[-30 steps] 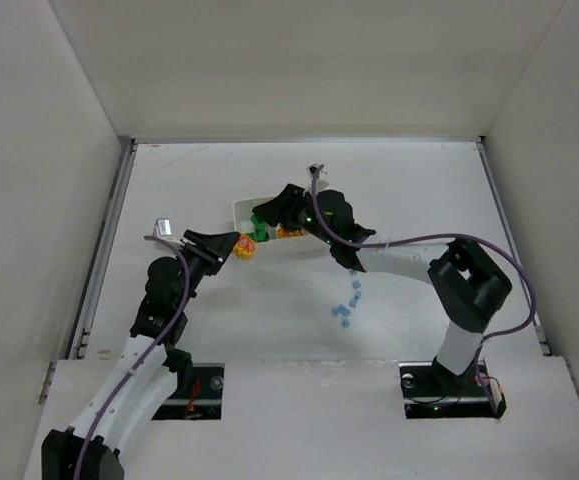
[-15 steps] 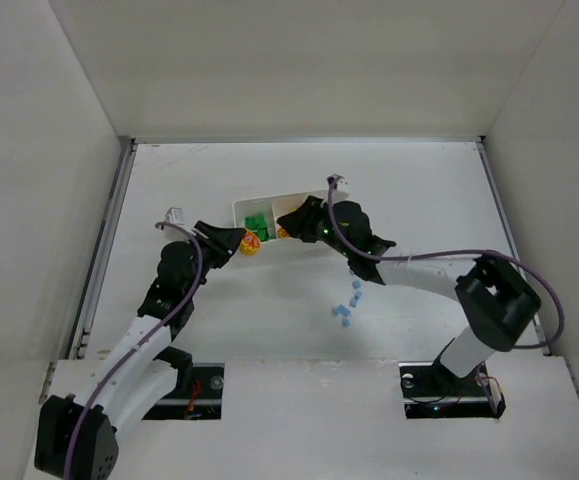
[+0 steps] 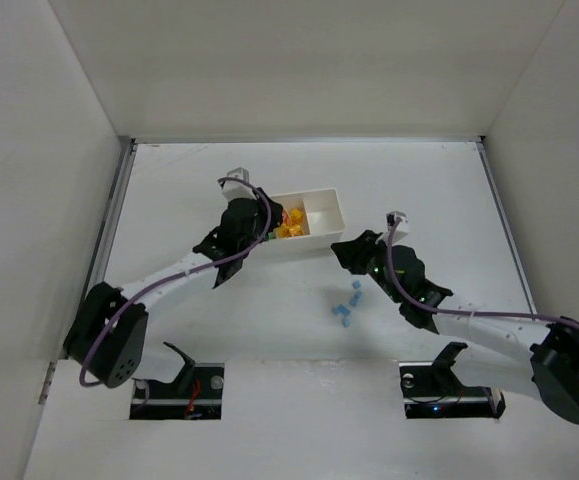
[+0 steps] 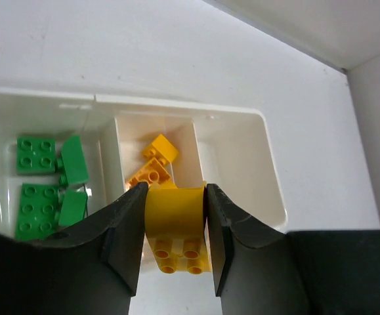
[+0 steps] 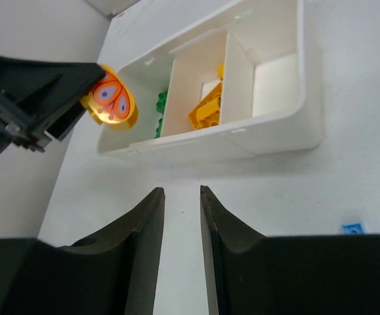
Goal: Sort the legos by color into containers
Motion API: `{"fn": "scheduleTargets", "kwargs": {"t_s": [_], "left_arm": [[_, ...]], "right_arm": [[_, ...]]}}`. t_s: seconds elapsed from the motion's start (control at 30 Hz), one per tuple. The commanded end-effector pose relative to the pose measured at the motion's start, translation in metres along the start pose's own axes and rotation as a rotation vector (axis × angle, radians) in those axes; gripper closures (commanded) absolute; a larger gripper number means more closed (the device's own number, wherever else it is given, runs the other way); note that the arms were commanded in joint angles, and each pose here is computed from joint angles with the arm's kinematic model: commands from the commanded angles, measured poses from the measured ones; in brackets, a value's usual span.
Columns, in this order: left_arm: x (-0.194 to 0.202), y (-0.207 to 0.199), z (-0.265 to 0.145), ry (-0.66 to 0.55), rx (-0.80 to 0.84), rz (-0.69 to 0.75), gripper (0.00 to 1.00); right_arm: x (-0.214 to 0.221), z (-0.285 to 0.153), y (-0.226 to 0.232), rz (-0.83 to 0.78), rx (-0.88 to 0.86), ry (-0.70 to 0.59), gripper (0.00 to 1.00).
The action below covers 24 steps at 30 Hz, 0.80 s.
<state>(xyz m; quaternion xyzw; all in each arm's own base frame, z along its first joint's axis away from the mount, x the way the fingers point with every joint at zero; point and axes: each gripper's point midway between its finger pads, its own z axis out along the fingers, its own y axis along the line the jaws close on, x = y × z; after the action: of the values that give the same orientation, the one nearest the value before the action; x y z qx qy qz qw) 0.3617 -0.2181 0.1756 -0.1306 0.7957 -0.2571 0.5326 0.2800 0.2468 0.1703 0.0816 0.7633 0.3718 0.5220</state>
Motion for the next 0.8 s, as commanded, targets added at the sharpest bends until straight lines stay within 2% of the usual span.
{"fn": "scheduleTargets", "kwargs": {"t_s": [0.0, 0.23, 0.37, 0.53, 0.63, 0.67, 0.7, 0.77], "left_arm": [[-0.032, -0.014, 0.021, -0.106, -0.006, 0.069, 0.87], [-0.020, -0.020, 0.055, -0.068, -0.031, 0.128, 0.83], [-0.015, -0.022, 0.063, -0.055, -0.035, 0.139, 0.70], [-0.020, -0.033, 0.056, -0.068, -0.009, 0.128, 0.52], [-0.025, -0.043, 0.045, -0.081, 0.020, 0.123, 0.38], [-0.029, -0.048, 0.038, -0.090, 0.034, 0.116, 0.28], [-0.032, -0.052, 0.032, -0.098, 0.047, 0.109, 0.00], [-0.039, -0.060, 0.018, -0.118, 0.065, 0.096, 0.00]], "right_arm": [[-0.004, -0.012, -0.011, -0.030, 0.039, -0.046, 0.65], [0.004, -0.029, -0.044, -0.068, 0.163, -0.041, 0.61], [0.005, -0.035, -0.060, -0.092, 0.241, -0.050, 0.60], [0.005, -0.035, -0.060, -0.095, 0.244, -0.056, 0.59], [0.004, -0.035, -0.060, -0.094, 0.243, -0.060, 0.57], [0.004, -0.034, -0.060, -0.094, 0.245, -0.060, 0.57], [0.005, -0.034, -0.061, -0.096, 0.247, -0.058, 0.56], [0.004, -0.034, -0.061, -0.092, 0.249, -0.058, 0.55]]}}
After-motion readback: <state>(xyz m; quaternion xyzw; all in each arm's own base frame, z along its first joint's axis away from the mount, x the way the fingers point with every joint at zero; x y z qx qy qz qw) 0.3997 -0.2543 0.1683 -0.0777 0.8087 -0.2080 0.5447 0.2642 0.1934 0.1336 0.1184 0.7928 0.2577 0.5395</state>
